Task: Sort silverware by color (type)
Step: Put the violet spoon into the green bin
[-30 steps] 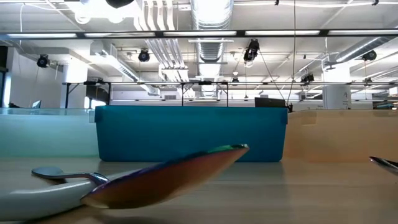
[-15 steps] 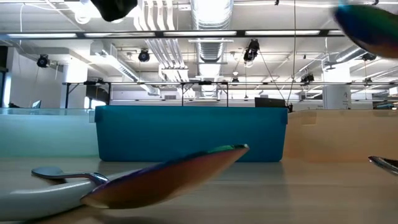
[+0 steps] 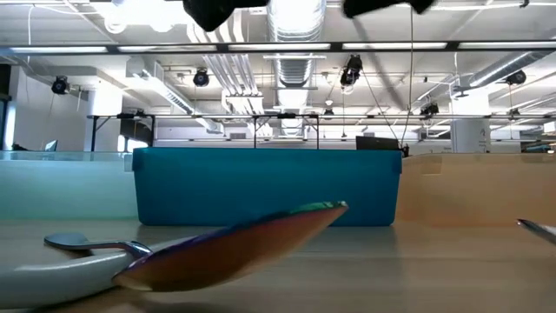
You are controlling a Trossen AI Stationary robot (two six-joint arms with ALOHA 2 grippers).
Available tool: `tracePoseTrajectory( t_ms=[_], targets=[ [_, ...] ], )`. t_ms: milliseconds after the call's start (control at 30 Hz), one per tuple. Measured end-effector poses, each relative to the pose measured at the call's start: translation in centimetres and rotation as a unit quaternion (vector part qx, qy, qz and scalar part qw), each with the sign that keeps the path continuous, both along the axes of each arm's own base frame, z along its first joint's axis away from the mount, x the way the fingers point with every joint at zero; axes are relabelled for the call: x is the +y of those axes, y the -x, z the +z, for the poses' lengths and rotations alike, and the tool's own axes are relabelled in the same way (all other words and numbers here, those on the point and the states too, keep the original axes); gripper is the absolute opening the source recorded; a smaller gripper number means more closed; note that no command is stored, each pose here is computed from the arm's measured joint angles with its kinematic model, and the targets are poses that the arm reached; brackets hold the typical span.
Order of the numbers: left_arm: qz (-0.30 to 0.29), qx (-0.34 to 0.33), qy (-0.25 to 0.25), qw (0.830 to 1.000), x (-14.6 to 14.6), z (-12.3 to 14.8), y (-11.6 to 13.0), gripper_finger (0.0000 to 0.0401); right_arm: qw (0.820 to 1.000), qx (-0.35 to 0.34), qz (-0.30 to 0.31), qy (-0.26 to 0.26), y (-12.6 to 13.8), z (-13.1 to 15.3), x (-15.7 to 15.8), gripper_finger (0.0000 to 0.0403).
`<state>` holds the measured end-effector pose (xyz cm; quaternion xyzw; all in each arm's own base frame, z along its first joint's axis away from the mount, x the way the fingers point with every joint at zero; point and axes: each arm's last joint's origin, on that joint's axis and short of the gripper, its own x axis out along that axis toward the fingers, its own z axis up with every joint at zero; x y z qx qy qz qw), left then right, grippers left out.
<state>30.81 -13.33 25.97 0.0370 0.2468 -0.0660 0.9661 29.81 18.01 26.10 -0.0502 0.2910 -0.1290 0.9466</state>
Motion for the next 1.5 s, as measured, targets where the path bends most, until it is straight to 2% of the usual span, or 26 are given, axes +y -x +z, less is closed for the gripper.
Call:
tracePoseTrajectory(
  t_ms=[167, 333, 533, 767, 967, 1133, 1500],
  targets=[
    [0.052, -0.027, -0.033, 0.998, 0.1, 0.0, -0.3, 0.0095, 0.998, -0.046, 0.021, 0.049, -2.2, 1.2, -1.7, 0.0009],
    [0.068, -0.070, -0.038, 0.995, 0.1, -0.2, -0.4, 0.0095, 0.991, -0.088, 0.050, 0.086, -3.6, 2.5, -2.6, 0.0009],
    [0.087, -0.100, -0.059, 0.989, 0.3, -0.2, -0.4, 0.0095, 0.987, -0.111, 0.068, 0.090, -4.5, 3.0, -3.6, 0.0009],
    [0.106, -0.097, -0.075, 0.987, 0.5, 0.0, -0.2, 0.0095, 0.986, -0.112, 0.068, 0.100, -4.6, 3.1, -3.8, 0.0009],
    [0.147, -0.078, -0.073, 0.983, 0.6, -0.1, 0.5, 0.0095, 0.986, -0.109, 0.064, 0.109, -4.6, 3.1, -3.9, 0.0009],
    [0.188, -0.086, -0.100, 0.973, 0.6, 0.5, 1.1, 0.0095, 0.986, -0.114, 0.069, 0.104, -4.5, 3.2, -3.7, 0.0009],
    [0.167, -0.086, -0.103, 0.977, 0.6, 1.0, 1.5, 0.0095, 0.982, -0.140, 0.064, 0.110, -4.8, 3.7, -3.9, 0.0009]
  ],
)
